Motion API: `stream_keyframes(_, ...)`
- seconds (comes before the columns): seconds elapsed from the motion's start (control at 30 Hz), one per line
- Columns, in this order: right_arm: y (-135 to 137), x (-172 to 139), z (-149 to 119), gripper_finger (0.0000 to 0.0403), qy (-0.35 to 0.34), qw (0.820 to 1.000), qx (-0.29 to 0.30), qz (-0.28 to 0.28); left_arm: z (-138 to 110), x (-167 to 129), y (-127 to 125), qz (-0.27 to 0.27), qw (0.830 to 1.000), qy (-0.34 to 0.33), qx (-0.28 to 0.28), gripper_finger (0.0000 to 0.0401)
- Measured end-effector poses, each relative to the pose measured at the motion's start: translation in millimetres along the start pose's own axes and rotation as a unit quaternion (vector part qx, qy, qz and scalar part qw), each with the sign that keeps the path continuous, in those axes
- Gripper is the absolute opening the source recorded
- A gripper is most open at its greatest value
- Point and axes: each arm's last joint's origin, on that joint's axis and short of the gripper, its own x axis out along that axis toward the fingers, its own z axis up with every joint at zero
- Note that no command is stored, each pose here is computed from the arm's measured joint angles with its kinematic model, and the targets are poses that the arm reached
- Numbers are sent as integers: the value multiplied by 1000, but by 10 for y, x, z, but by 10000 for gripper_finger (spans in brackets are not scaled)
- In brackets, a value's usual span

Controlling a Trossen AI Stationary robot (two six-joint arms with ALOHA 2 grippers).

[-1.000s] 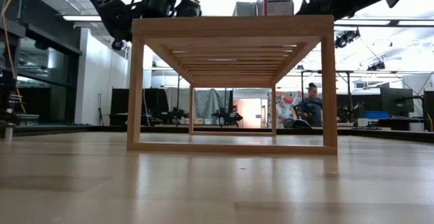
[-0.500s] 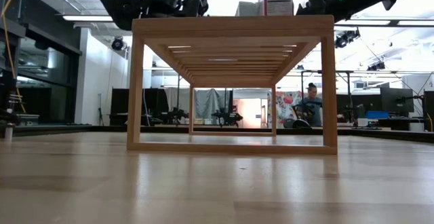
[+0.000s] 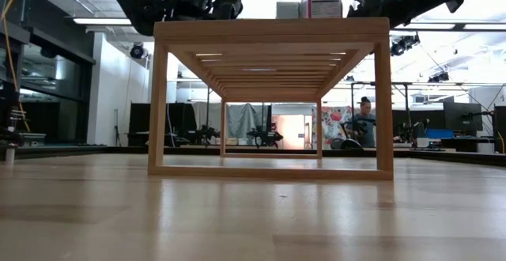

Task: Stack cereal on shelf
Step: Put the green cereal box on the shelf aligned with the green cereal box, then put the red cereal box on the shelf aligned with the red cereal box

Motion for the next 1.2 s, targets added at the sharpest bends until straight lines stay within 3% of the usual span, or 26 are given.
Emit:
stream_keyframes(0.47, -7, -42, 18, 0, -5, 1000, -8, -2, 22, -57, 66, 11, 1000, -2, -18, 0)
stream_keyframes(0.73, -85, -389, 116, 0, -42, 999, 12, -33, 173, -408, 195, 43, 997, 39, -50, 0)
stream_keyframes(0.93, -143, -681, 134, 0, -60, 997, 26, -37, 108, -623, 28, 36, 997, 51, -52, 0)
stream_keyframes(1.2, -174, -835, 122, 0, -68, 996, 50, -34, -78, -817, -306, 16, 997, -48, -52, 0)
